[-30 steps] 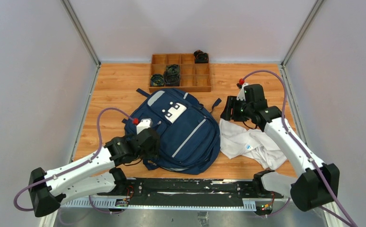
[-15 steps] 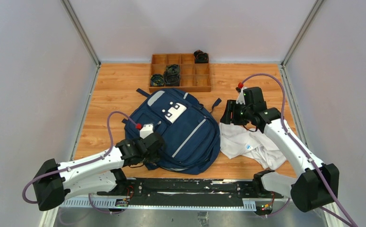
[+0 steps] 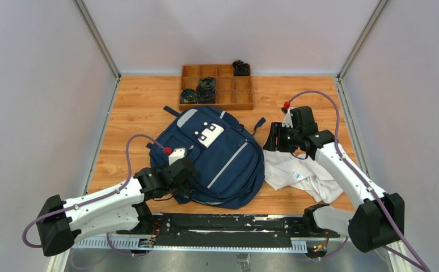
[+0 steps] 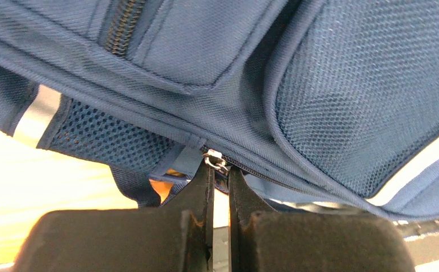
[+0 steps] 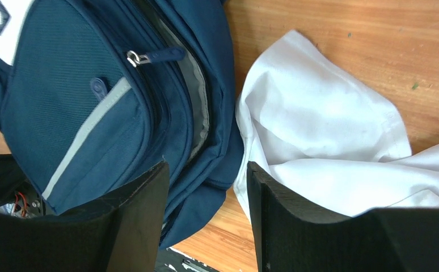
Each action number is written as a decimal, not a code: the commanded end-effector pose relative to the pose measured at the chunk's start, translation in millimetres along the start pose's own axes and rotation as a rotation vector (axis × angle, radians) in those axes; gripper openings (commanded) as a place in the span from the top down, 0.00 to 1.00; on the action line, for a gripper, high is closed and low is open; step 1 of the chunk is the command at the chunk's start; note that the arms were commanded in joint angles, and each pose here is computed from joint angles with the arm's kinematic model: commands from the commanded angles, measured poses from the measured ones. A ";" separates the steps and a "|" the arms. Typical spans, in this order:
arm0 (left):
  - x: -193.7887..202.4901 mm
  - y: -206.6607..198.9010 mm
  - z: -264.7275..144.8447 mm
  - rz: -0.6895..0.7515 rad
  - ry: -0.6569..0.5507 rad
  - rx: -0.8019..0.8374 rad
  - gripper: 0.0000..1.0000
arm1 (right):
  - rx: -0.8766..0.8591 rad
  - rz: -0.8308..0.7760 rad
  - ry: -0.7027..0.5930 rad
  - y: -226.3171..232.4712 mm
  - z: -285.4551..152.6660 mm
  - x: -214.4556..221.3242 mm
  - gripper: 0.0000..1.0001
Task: Pack the student bag
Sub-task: Zip the student bag at the center of the board.
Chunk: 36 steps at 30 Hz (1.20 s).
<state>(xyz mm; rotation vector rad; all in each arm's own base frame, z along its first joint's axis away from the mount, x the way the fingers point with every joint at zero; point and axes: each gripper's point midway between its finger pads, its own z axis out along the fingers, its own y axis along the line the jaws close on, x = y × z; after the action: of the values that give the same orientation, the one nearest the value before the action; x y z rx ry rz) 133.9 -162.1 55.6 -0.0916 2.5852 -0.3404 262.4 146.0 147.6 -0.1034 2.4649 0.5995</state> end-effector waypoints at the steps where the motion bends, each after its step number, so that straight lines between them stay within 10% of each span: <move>1: 1.9 -43.3 -20.3 0.073 0.075 0.197 1.00 | -0.010 0.046 0.096 -7.2 16.1 26.4 0.43; 15: 4.4 -52.1 -29.3 0.099 0.082 0.280 1.00 | -0.152 0.176 0.245 6.1 45.3 86.0 0.41; 23: 6.7 -44.9 -26.7 0.102 0.083 0.252 0.69 | -0.162 0.231 0.293 2.4 62.4 102.7 0.84; 29: 5.1 -39.1 -21.6 0.076 0.063 0.221 1.00 | -0.180 0.242 0.299 5.3 66.9 101.9 0.82; 36: 5.1 -41.1 -25.2 0.073 0.065 0.238 0.90 | -0.180 0.242 0.295 5.0 67.1 103.1 0.82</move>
<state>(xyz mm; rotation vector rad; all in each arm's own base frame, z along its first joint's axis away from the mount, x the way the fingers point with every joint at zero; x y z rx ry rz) 115.8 -187.9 75.9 0.0957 2.6162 -0.5612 217.6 183.4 48.2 0.0480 2.7148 0.9600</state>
